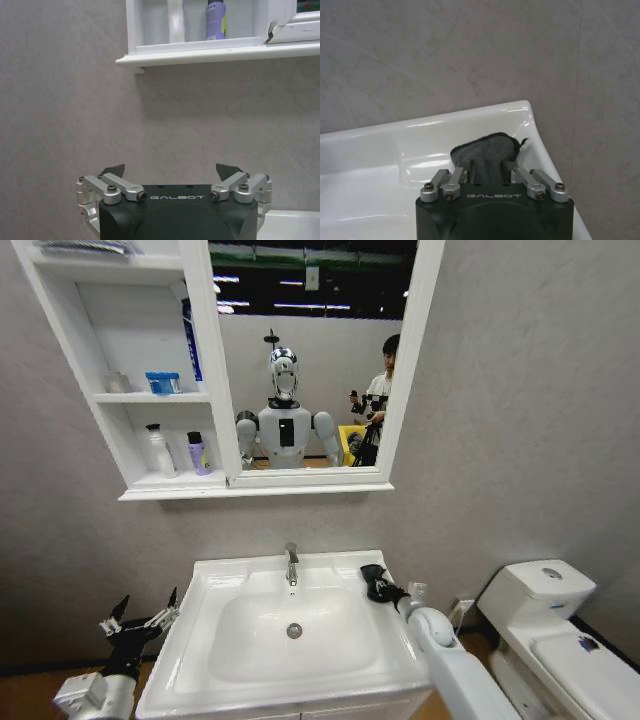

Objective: Move facial cleanser and shampoo from washbasin to cabinet, then wipe washbasin with towel.

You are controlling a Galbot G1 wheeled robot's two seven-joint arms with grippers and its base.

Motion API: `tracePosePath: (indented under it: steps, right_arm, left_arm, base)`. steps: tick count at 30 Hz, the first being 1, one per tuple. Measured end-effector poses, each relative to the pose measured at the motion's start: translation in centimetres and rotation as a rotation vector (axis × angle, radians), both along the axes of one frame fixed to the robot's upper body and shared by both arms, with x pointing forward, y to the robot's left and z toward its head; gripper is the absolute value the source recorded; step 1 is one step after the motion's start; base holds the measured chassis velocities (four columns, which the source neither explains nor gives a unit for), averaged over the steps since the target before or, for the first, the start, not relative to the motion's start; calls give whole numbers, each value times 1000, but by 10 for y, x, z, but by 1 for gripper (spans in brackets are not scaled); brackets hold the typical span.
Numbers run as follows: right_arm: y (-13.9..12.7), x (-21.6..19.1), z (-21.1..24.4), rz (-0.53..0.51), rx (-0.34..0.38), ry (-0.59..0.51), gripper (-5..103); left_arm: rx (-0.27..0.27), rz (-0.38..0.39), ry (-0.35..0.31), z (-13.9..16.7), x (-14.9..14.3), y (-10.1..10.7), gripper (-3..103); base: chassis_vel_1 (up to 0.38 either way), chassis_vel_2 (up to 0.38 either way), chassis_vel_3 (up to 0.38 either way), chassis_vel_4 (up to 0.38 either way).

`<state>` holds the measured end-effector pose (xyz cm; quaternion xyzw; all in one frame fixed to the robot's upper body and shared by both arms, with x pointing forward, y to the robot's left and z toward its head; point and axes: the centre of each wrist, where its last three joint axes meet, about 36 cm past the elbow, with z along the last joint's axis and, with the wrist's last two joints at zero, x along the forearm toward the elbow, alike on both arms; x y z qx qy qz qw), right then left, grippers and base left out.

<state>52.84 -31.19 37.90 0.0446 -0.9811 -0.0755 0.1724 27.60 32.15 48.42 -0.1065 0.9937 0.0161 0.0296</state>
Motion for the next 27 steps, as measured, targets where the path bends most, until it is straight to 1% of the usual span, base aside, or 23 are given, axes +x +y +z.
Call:
tracePosePath:
  steps: [1, 2, 3, 4, 6, 7, 8, 9, 10, 11, 13, 14, 16, 17, 18, 21, 22, 25, 26, 27]
  right_arm:
    - [1, -1, 0, 0, -6, -11, 37]
    - [0, -2, 0, -1, -20, -25, 41]
    - [-3, -6, 2, -5, -57, -43, 47]
    - [-3, -6, 2, -5, -57, -43, 47]
    - [-15, -17, 10, -16, -164, -99, 58]
    - [-15, -17, 10, -16, -164, -99, 58]
    - [-19, -27, 20, -19, -211, -136, 63]
    - [-20, -38, 33, -27, -231, -172, 69]
    - [-20, -38, 33, -27, -231, -172, 69]
    - [-17, -56, 51, -37, -239, -215, 75]
    - [-11, -88, 71, -50, -246, -253, 85]
    - [-11, -88, 71, -50, -246, -253, 85]
    - [7, -140, 89, -79, -273, -281, 95]
    - [14, -158, 95, -90, -275, -291, 98]
    - [14, -158, 95, -90, -275, -291, 98]
    - [42, -215, 120, -114, -282, -312, 100]
    - [42, -215, 120, -114, -282, -312, 100]
    - [64, -266, 154, -110, -281, -249, 100]
    - [64, -266, 154, -110, -281, -249, 100]
    - [68, -275, 158, -114, -281, -221, 100]
  left_arm:
    - [0, 0, 0, 0, 0, 0, 100]
    - [0, 0, 0, 0, 0, 0, 100]
    - [0, 0, 0, 0, 0, 0, 100]
    - [0, 0, 0, 0, 0, 0, 100]
    - [0, 0, 0, 0, 0, 0, 100]
    - [0, 0, 0, 0, 0, 0, 100]
    - [0, 0, 0, 0, 0, 0, 100]
    - [0, 0, 0, 0, 0, 0, 100]
    - [0, 0, 0, 0, 0, 0, 100]
    - [0, 0, 0, 0, 0, 0, 100]
    - [0, 0, 0, 0, 0, 0, 100]
    - [0, 0, 0, 0, 0, 0, 100]
    - [0, 0, 0, 0, 0, 0, 100]
    - [0, 0, 0, 0, 0, 0, 100]
    - [0, 0, 0, 0, 0, 0, 100]
    - [0, 0, 0, 0, 0, 0, 100]
    - [0, 0, 0, 0, 0, 0, 100]
    - [0, 0, 0, 0, 0, 0, 100]
    - [0, 0, 0, 0, 0, 0, 100]
    - [0, 0, 0, 0, 0, 0, 100]
  base:
    - [0, 0, 0, 0]
    - [0, 0, 0, 0]
    - [0, 0, 0, 0]
    - [0, 0, 0, 0]
    - [0, 0, 0, 0]
    - [0, 0, 0, 0]
    - [0, 0, 0, 0]
    - [0, 0, 0, 0]
    - [0, 0, 0, 0]
    - [0, 0, 0, 0]
    - [0, 0, 0, 0]
    - [0, 0, 0, 0]
    - [0, 0, 0, 0]
    - [0, 0, 0, 0]
    - [0, 0, 0, 0]
    - [0, 0, 0, 0]
    - [0, 0, 0, 0]
    - [0, 0, 0, 0]
    - [0, 0, 0, 0]
    - [0, 0, 0, 0]
